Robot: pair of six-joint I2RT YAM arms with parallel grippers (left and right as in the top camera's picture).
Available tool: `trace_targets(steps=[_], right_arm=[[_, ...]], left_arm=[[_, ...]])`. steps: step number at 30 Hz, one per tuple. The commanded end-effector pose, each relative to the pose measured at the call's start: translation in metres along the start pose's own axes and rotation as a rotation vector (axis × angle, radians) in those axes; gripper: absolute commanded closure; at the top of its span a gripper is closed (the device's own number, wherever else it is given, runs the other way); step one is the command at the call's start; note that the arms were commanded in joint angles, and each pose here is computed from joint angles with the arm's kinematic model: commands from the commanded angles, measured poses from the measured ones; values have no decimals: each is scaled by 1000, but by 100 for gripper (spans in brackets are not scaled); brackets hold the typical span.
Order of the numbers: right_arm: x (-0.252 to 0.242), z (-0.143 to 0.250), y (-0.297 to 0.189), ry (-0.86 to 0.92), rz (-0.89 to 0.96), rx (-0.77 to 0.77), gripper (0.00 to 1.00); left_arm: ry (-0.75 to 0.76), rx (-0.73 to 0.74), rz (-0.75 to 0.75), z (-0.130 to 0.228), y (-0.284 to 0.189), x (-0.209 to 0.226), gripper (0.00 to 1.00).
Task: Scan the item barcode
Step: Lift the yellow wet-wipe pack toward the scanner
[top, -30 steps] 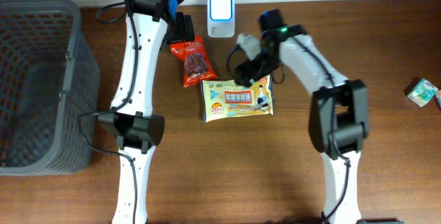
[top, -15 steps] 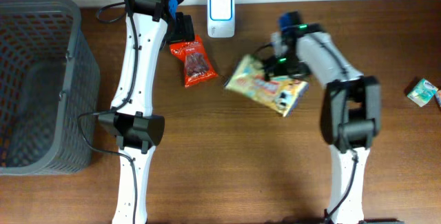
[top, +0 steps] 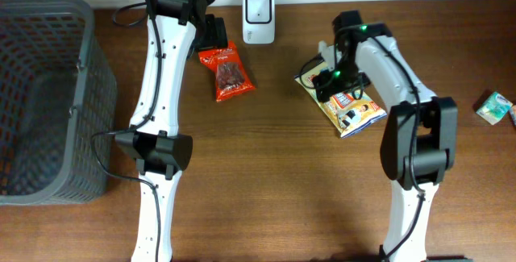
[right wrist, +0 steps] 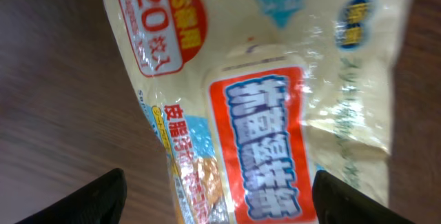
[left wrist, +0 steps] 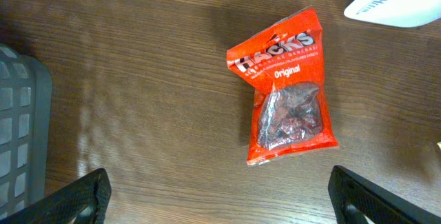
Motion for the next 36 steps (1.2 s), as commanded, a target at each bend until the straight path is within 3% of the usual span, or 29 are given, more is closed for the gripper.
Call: trace_targets(steps=[1,3,5,6,7,10,12,16,19,21,23,25,36], right_arm=[[-8,10,19,-52,108,15,14],[-10,13,33,-51,115,4,16],[-12,12,37,-48,127,-7,41],[-12,10,37,-24,126,-23,80],[-11,7,36,20,124,-41,87],[-3,1,33,110,41,-66,87],[16,1,23,118,-145,-35,96],[48,-1,-24,269,-657,61,96],[44,-2,-58,332,-1067,102,96],[36,4,-72,406,-1201,159,96],[33,10,-81,468,-1272,211,96],[35,13,-83,421,-1296,191,96],[73,64,-72,224,-1050,393,96]], left_arm=[[-6,-21,-3,0,-9,1,1],[-2,-21,-2,0,-9,-1,1],[3,-22,0,0,-10,-4,1],[5,-22,1,0,-10,-5,1],[5,-22,1,0,-10,-5,1],[4,-22,1,0,-10,-4,1],[8,-23,2,1,-10,-6,1],[8,-23,2,0,-10,-6,1],[8,-23,2,0,-10,-6,1],[8,-23,2,0,-10,-6,1],[8,-23,2,0,-10,-6,1],[8,-23,2,0,-10,-6,1],[8,-23,2,0,-10,-6,1]])
Point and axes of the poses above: each gripper's point midway between its finger pads, its own y axis out along the fingers, its own x axis along the line the jaws close on, z = x × y, the point moved 7 cm from there along -y, back along the fingers, and after that the axes turned 13 degrees about y, right-handed, at the moved point
